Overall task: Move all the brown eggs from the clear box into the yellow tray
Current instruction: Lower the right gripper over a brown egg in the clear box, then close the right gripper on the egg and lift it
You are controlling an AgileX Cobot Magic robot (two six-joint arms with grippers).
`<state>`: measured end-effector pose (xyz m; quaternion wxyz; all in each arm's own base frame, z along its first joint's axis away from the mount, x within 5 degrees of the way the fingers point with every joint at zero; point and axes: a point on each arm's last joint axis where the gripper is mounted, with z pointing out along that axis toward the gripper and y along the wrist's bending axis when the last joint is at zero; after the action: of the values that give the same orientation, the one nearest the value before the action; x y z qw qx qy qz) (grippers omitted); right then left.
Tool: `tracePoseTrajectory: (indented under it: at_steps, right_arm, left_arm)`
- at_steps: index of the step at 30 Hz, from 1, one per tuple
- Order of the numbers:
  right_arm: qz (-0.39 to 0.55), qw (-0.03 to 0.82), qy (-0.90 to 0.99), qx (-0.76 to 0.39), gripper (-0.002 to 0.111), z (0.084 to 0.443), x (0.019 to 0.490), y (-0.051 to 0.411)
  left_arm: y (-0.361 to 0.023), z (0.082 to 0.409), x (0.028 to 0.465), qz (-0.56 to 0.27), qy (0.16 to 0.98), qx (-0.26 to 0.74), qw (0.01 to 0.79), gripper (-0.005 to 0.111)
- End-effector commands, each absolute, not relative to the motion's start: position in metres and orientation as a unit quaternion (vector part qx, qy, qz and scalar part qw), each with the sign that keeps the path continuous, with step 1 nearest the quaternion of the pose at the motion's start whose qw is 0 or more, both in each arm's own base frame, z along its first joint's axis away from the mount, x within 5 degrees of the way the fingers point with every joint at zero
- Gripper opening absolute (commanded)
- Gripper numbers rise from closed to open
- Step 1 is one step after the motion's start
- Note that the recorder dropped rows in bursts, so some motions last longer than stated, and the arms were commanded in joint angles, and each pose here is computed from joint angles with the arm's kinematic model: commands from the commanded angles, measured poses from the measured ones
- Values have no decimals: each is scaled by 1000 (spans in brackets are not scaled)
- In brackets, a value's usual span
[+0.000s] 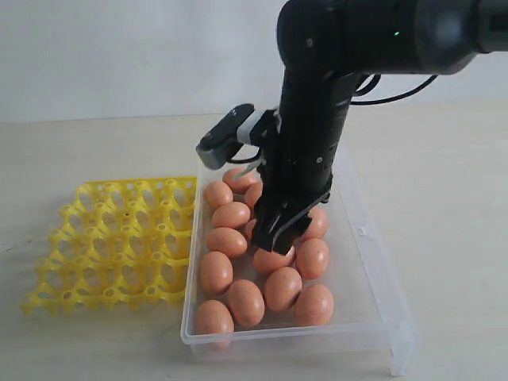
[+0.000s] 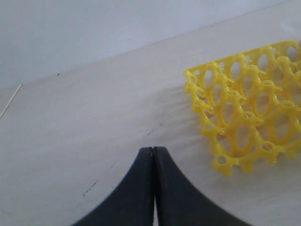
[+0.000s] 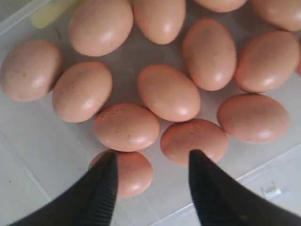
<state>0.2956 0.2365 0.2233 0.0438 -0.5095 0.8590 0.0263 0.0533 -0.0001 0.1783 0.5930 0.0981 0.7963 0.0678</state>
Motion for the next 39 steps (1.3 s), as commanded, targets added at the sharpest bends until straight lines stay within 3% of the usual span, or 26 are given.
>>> tracePoseTrajectory:
  at_steps: [1,5,14,31,34,39]
  right_arm:
    - [21,16,823,-568,65,203,296,248]
    - [5,12,801,-599,64,186,302,251]
    - [-14,97,762,-640,62,180,317,262]
    - [-30,50,750,-659,64,139,322,262]
    - [-27,40,751,-659,74,131,322,263]
    - [-25,45,751,-658,74,124,323,265]
  left_arm:
    - [0,180,53,66,792,96,600,0]
    - [0,180,53,66,792,96,600,0]
    - [0,180,53,66,792,96,600,0]
    - [0,180,53,66,792,96,600,0]
    - [0,181,53,66,791,96,600,0]
    - [0,181,53,66,791,96,600,0]
